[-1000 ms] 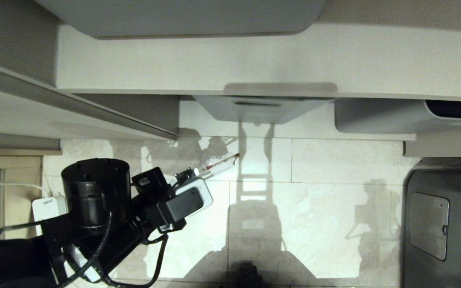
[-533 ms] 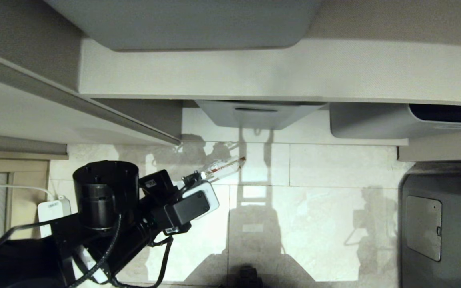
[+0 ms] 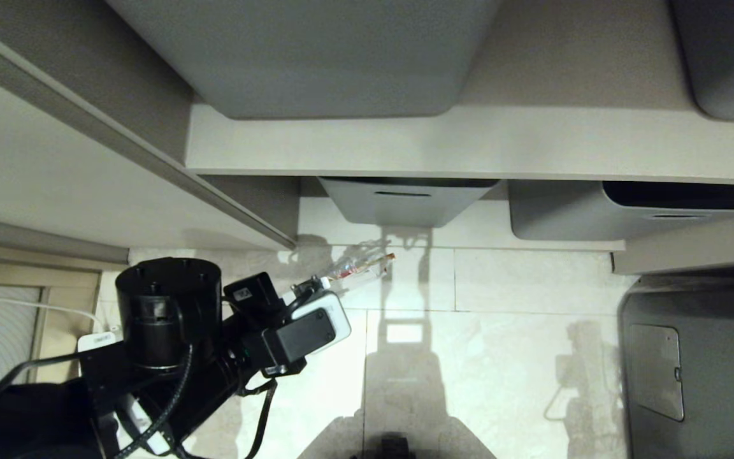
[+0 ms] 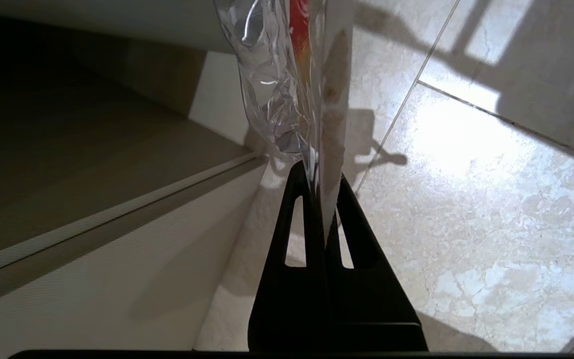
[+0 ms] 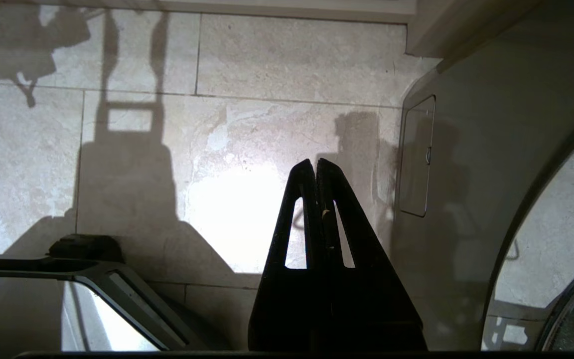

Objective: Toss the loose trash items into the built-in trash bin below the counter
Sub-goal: Put the garbage in the trash can

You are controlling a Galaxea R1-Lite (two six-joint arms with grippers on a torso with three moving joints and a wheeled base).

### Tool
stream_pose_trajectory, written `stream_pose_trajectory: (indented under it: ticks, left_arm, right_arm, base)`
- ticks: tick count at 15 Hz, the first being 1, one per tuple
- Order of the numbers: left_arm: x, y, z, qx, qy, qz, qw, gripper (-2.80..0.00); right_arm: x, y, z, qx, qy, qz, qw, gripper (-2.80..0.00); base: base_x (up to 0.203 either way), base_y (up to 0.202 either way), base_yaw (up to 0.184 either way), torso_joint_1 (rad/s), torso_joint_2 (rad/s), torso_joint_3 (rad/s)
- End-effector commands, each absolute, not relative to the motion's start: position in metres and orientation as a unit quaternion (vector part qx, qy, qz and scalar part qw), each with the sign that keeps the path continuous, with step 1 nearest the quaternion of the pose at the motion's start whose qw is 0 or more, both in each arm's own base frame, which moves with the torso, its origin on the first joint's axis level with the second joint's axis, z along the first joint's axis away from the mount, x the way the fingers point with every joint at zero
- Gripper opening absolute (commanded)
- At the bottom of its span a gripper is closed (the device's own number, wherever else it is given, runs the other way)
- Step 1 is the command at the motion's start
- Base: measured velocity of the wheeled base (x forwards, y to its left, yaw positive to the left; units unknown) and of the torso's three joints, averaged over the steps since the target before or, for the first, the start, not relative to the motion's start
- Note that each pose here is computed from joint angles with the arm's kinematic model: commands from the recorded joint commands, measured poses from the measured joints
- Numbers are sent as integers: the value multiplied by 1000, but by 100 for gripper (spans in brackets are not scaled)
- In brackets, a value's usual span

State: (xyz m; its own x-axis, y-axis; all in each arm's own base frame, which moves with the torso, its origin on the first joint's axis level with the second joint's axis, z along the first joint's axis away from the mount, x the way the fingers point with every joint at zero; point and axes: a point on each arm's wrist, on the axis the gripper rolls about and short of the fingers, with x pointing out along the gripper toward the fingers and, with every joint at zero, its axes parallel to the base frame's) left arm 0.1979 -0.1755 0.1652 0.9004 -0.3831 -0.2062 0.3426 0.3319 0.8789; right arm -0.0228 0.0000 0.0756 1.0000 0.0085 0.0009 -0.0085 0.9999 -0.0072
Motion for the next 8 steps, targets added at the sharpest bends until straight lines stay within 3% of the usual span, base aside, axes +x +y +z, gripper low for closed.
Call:
stream_pose_trajectory:
  ticks: [1, 8]
  left_arm:
    - [196, -174, 167, 532, -29, -228, 815, -280]
    - [188, -176, 163, 515, -69, -318, 793, -280]
  right_arm:
    - [-23, 0, 76, -4, -2, 5, 1000, -280]
    - [-23, 0, 76, -4, -2, 5, 1000, -280]
  base:
    - [0, 0, 0, 5, 0, 212]
    - [0, 0, 0, 2, 2, 202]
